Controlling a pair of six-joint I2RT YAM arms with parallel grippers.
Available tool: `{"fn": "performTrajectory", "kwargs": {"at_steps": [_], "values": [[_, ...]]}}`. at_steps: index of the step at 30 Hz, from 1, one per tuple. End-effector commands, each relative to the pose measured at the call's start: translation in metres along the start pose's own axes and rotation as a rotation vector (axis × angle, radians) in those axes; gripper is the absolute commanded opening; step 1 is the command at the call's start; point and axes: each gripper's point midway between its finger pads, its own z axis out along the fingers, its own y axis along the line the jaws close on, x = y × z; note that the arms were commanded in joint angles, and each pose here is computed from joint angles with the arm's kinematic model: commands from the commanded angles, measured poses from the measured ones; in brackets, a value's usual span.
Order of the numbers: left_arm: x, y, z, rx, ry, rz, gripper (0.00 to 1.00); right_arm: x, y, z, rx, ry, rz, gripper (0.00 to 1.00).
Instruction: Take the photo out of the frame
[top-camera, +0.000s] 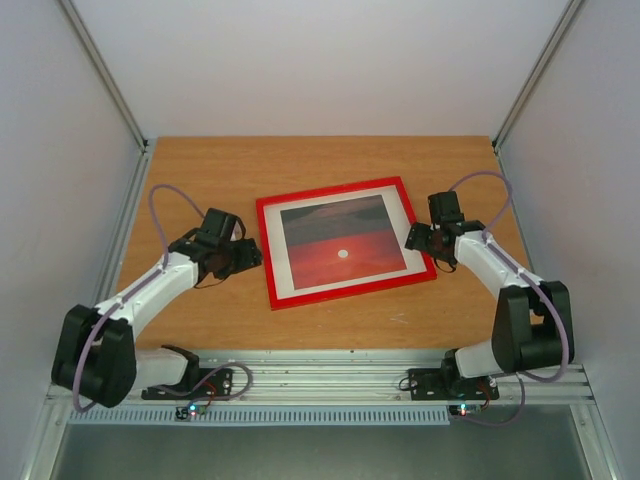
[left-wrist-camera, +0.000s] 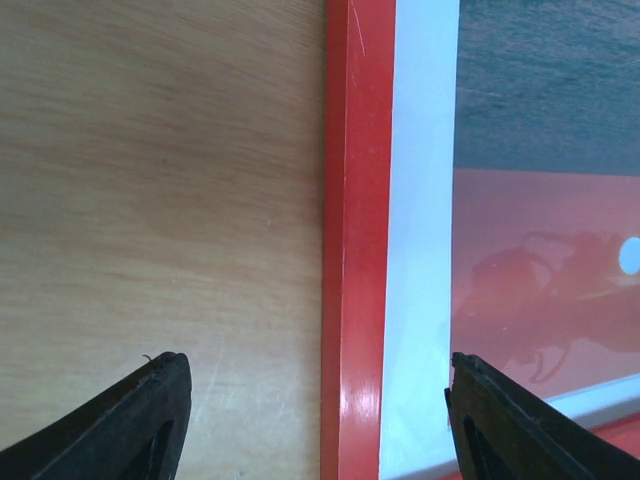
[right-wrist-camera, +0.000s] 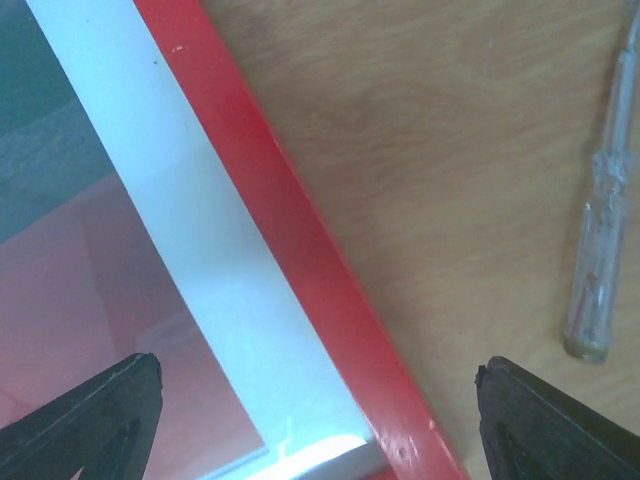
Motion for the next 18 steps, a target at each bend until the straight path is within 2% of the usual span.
{"fn": "performTrajectory", "kwargs": {"at_steps": [1,4,9,18], "values": [[-0.023,-0.014,0.010,0.009,-0.048,0.043,0.71,-0.019,0.013,0.008,-0.073,0.003,-0.066,0.85],[-0.024,-0.011,0.021,-0.014,-0.032,0.046,0.71,-0.019,0.017,0.018,-0.078,0.029,-0.087,0.83],[-0.023,-0.011,0.040,-0.026,0.009,0.051,0.70,-0.015,0.023,0.038,-0.089,0.088,-0.116,0.68],[-0.022,-0.018,0.062,-0.027,0.059,0.069,0.64,-0.016,0.012,0.055,-0.047,0.112,-0.119,0.52]]}}
